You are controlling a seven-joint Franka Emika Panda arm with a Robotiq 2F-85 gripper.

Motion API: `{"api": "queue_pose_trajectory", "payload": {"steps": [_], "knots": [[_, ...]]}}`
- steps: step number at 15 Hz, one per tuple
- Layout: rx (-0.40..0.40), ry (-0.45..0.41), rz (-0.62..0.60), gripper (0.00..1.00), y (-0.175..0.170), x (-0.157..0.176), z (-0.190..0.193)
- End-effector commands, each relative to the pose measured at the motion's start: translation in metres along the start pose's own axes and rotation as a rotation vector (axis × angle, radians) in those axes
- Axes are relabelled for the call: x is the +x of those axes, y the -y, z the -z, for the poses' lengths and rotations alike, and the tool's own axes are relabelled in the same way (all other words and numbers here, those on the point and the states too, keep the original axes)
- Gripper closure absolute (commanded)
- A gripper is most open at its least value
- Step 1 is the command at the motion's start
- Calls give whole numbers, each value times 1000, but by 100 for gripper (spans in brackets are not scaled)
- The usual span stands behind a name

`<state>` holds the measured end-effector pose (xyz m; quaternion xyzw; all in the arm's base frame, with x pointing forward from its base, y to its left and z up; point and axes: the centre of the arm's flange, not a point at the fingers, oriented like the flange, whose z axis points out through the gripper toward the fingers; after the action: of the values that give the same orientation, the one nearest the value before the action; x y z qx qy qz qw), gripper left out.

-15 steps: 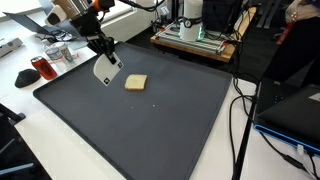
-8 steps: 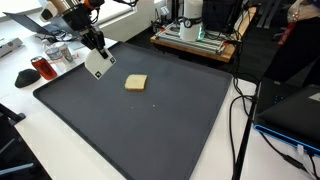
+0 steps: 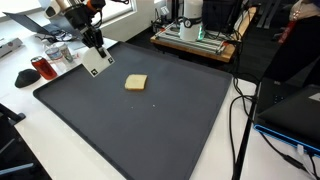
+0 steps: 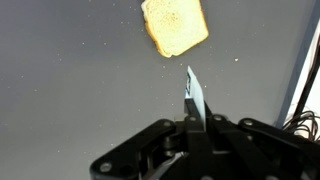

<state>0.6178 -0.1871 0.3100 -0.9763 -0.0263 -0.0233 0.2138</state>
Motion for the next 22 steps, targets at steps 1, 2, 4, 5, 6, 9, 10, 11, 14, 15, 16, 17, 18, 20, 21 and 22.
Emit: {"api": "queue_pose_trajectory", "payload": {"steps": [1, 2, 4, 5, 6, 9, 10, 11, 14, 15, 16, 17, 18, 20, 21, 22], "knots": [[24, -58, -8, 99, 8, -43, -8], [15, -72, -21, 99, 8, -49, -11], [-10, -103, -42, 99, 8, -62, -13], [-23, -103, -42, 99, 8, -69, -13], [-32, -96, -40, 99, 9, -76, -14], [-21, -70, -68, 99, 10, -97, -15], [-20, -83, -79, 99, 11, -103, -14], [-26, -94, -88, 99, 11, -109, -13], [-27, -130, -125, 99, 13, -124, -16], [-27, -152, -134, 99, 14, -129, -19], [-20, -186, -154, 99, 14, -133, -23], [-13, -219, -175, 99, 14, -137, -26], [-12, -250, -201, 99, 13, -142, -29], [-4, -299, -248, 99, 10, -152, -35], [-1, -315, -266, 99, 9, -159, -39], [11, -327, -282, 99, 8, -166, -43]]}}
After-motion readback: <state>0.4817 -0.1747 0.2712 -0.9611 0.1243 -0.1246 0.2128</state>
